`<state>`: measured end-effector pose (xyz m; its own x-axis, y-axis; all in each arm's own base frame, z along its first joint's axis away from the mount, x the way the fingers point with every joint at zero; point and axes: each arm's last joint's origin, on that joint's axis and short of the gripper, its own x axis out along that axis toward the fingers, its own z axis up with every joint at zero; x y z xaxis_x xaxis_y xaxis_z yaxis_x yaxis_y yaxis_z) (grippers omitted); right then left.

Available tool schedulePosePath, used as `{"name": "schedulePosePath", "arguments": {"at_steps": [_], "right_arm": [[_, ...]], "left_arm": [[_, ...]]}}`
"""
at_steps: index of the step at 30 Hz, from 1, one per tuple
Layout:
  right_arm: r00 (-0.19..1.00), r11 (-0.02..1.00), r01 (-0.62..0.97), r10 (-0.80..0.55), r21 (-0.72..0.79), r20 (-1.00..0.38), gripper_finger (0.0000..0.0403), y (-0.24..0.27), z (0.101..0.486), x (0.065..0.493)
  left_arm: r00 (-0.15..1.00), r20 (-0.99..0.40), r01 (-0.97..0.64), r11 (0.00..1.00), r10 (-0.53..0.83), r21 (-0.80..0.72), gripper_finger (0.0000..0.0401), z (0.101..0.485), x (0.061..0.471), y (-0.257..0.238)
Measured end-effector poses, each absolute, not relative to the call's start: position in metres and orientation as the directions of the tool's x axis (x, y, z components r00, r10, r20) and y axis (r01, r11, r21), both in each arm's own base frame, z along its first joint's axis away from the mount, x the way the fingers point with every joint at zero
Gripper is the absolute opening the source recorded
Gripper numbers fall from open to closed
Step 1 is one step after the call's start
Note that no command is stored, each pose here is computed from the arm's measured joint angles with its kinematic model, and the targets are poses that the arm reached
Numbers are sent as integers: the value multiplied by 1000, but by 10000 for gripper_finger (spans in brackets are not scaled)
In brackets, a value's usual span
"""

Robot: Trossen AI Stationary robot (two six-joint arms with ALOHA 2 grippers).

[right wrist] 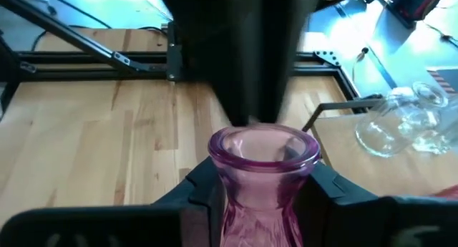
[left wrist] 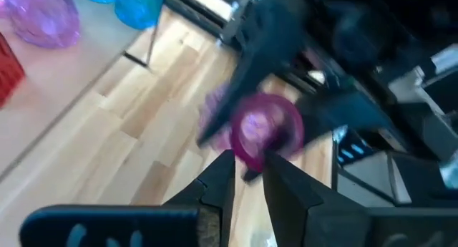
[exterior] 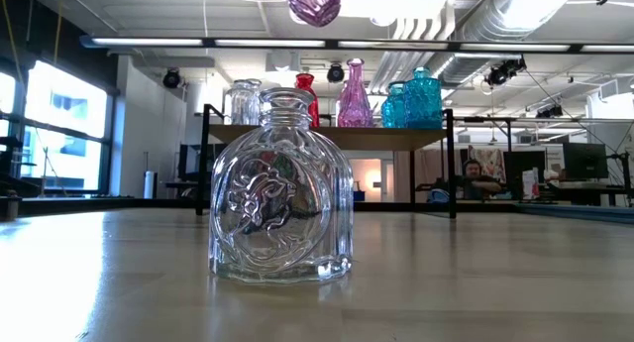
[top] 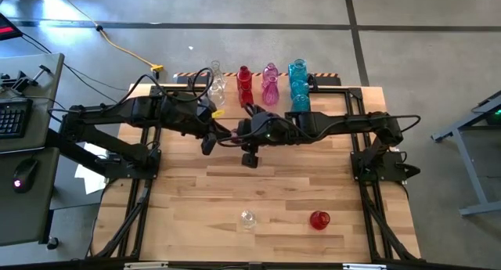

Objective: Sort vases onto shelf
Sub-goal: Put the pink vase on the shelf aligned with the other pink vases

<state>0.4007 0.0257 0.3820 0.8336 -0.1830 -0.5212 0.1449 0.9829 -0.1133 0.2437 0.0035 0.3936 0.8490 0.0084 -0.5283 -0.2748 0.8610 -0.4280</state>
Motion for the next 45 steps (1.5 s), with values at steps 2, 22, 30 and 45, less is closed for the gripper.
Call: {"name": "schedulePosePath", "arguments": {"at_steps": [2,22,30,45], "right_arm": [[830,980,161,-197,-113,-522,94,26,382,400],[764,946,318,-296,-65,-573,98,18,419,339],[736,919,388,-359,-77,-574,99,13,436,307],[635,876,457,-443,-154,-633,99,-10,442,275]], "left_arm": [[842,-540,-262,863,-14,-431,68,393,243,3],[866,-500,-218,895,-6,-390,81,407,215,3],[859,-512,-221,905,4,-363,81,406,214,3],[850,-509,-342,876,134,-340,81,406,214,18]]}}
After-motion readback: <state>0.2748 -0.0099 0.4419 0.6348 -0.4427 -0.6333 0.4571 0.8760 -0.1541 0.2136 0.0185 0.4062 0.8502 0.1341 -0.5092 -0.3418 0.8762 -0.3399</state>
